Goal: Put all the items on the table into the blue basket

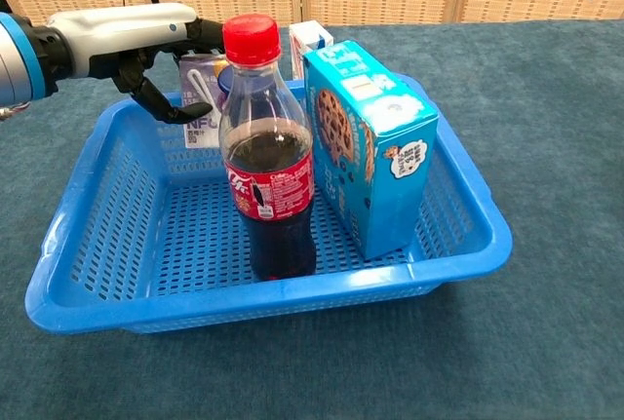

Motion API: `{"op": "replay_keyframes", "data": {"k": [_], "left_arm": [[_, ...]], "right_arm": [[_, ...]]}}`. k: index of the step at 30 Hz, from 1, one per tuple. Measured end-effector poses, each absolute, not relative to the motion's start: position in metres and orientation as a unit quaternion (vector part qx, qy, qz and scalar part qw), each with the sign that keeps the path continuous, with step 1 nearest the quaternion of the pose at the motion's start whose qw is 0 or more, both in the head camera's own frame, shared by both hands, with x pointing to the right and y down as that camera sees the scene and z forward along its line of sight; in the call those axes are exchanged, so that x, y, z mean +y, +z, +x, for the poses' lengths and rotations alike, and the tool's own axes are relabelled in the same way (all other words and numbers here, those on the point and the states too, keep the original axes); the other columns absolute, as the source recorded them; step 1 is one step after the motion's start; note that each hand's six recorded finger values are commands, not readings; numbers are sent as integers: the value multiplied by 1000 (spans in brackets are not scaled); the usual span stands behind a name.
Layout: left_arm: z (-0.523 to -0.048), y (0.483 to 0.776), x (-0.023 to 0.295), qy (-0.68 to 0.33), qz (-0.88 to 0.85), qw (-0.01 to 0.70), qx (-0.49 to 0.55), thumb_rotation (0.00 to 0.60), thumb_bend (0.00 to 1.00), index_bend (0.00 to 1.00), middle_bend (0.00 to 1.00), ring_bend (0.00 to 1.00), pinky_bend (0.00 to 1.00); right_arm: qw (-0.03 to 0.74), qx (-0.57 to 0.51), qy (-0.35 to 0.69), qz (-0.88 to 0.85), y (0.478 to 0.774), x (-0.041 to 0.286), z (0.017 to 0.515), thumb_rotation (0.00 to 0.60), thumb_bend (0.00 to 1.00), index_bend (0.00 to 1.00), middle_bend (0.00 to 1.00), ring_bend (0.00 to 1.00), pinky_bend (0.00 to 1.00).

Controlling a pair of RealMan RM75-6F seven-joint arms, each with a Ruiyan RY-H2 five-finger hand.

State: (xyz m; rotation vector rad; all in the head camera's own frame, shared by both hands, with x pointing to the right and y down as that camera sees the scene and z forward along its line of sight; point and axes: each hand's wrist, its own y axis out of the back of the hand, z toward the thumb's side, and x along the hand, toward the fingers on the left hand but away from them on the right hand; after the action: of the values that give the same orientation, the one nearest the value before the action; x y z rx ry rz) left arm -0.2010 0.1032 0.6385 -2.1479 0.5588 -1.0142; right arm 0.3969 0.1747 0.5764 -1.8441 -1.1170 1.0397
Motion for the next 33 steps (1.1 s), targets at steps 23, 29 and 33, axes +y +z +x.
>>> {"op": "replay_keyframes", "data": {"k": [23, 29, 33], "left_arm": [[-209, 617, 91, -359, -842, 311, 257, 600, 372, 0, 0, 0, 0], [-214, 611, 61, -357, -819, 347, 284, 600, 295, 0, 0, 0, 0], [-214, 613, 37, -368, -799, 385, 279, 600, 240, 0, 0, 0, 0]], "right_arm": [[366, -435, 405, -716, 576, 175, 397, 600, 0, 46, 0, 0, 49], [366, -436, 404, -716, 576, 175, 397, 600, 0, 45, 0, 0, 49], [365, -438, 404, -715, 575, 174, 398, 600, 0, 45, 0, 0, 49]]}}
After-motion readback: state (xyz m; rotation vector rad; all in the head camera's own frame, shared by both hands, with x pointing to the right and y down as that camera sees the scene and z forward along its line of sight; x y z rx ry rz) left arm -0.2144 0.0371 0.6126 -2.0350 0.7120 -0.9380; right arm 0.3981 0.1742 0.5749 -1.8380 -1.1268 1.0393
